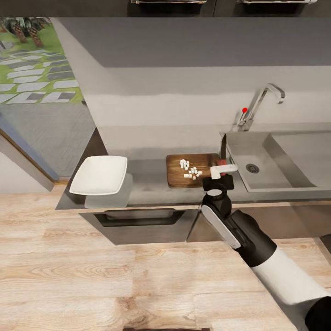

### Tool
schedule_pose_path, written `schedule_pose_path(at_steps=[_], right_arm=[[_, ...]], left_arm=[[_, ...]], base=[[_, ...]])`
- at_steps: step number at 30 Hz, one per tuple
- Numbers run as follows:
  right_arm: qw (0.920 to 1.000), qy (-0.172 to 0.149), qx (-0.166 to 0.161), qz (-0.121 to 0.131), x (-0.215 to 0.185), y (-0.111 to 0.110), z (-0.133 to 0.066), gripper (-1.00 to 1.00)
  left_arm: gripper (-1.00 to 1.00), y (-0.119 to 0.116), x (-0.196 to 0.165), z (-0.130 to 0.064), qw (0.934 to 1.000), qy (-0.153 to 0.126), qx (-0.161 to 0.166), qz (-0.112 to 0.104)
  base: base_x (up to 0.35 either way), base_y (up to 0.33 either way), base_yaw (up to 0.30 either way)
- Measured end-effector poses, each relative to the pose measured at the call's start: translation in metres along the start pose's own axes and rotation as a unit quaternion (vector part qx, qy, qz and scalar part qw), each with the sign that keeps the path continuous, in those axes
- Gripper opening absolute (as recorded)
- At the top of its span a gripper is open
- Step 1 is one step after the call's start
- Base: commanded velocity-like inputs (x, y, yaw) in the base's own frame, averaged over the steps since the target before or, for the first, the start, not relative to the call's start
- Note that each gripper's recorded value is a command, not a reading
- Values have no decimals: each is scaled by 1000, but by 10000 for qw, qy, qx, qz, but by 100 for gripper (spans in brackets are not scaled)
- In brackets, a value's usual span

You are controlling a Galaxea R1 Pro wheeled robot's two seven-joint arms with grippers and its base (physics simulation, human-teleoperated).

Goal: In the kitchen, take the Vidalia onion out of the sink, dice it on the chopping board with the paring knife, put the diced onion into the bowl on the countertop, then place both the paring knife and the chopping board into the sink.

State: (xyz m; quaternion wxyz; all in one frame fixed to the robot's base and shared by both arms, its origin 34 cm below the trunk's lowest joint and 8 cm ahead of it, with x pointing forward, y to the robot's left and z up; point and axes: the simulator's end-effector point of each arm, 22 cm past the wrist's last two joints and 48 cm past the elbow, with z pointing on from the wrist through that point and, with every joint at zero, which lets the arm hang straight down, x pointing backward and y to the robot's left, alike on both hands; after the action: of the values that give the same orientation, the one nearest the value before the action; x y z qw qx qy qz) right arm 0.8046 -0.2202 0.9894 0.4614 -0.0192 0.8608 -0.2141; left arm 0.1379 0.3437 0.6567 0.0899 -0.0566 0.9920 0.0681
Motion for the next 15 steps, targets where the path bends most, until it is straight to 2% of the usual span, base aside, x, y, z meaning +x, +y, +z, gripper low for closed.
schedule_pose_path(at_steps=[3, 7, 10, 13, 15], right_arm=[[9990, 13, -432, 72, 1, -1, 8, -100], [9929, 120, -877, 790, -9, -38, 35, -100], [9920, 111, -900, 873, -9, -51, 41, -100], [9919, 99, -900, 890, -9, -55, 43, -100], [9902, -8, -901, 1068, 0, -53, 42, -100]], left_arm=[[100, 0, 0, 0, 10000, 1, 0, 0], [100, -2, 1, 0, 10000, 12, 12, -18], [100, -3, 2, 0, 10000, 15, 16, -23], [100, -4, 2, 0, 10000, 15, 15, -27], [100, -4, 2, 0, 10000, 13, 15, -28]], base=[[0, 0, 0], [0, 0, 0], [0, 0, 0], [0, 0, 0], [0, 0, -6]])
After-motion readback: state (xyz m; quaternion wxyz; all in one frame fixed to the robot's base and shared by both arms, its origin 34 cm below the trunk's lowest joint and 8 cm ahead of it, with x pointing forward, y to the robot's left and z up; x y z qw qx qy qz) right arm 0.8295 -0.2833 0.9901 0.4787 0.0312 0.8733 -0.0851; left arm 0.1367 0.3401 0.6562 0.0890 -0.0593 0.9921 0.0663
